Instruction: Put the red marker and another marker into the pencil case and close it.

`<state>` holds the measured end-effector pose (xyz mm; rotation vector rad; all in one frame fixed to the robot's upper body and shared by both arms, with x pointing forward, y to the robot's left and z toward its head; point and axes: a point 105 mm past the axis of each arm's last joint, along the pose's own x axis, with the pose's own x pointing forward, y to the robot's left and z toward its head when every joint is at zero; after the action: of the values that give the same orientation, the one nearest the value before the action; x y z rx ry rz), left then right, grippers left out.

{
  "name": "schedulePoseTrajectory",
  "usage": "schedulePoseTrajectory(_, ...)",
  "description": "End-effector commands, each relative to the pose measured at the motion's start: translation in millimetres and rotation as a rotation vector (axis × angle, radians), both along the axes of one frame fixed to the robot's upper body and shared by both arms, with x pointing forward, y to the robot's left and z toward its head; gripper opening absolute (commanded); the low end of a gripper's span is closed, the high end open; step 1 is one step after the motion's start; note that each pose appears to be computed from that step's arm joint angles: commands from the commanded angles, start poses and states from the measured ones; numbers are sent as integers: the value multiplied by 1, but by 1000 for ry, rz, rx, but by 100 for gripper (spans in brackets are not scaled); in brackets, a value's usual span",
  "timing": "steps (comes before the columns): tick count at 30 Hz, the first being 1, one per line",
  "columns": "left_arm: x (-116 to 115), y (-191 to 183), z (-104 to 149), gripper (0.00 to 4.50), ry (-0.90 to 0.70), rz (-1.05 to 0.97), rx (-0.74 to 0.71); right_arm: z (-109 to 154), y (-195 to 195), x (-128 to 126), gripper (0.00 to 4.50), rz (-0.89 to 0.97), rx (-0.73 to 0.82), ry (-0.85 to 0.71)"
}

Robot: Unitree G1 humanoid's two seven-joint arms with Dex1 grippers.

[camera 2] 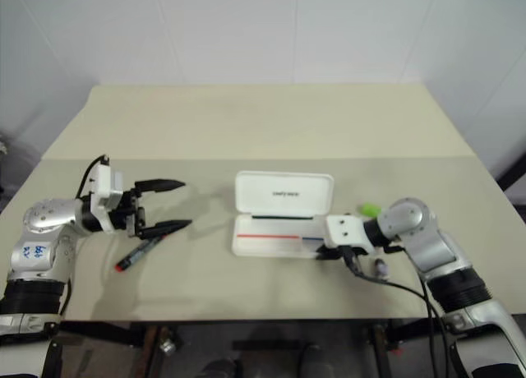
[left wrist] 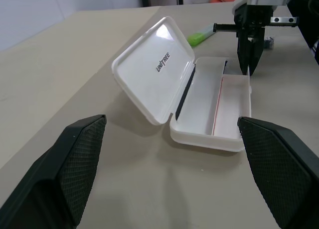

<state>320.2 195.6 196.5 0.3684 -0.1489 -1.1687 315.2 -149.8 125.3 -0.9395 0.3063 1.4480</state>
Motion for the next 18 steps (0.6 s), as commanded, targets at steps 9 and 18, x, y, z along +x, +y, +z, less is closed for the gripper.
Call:
schedulePoseTrajectory(9,-2,-2,13,450,-45,-1,-29,5,8,1,119,8,14,-3)
schedulePoseTrajectory(18,-3,-6,9,450,-32,-9,-46,23,18,-10,150,20,98,5)
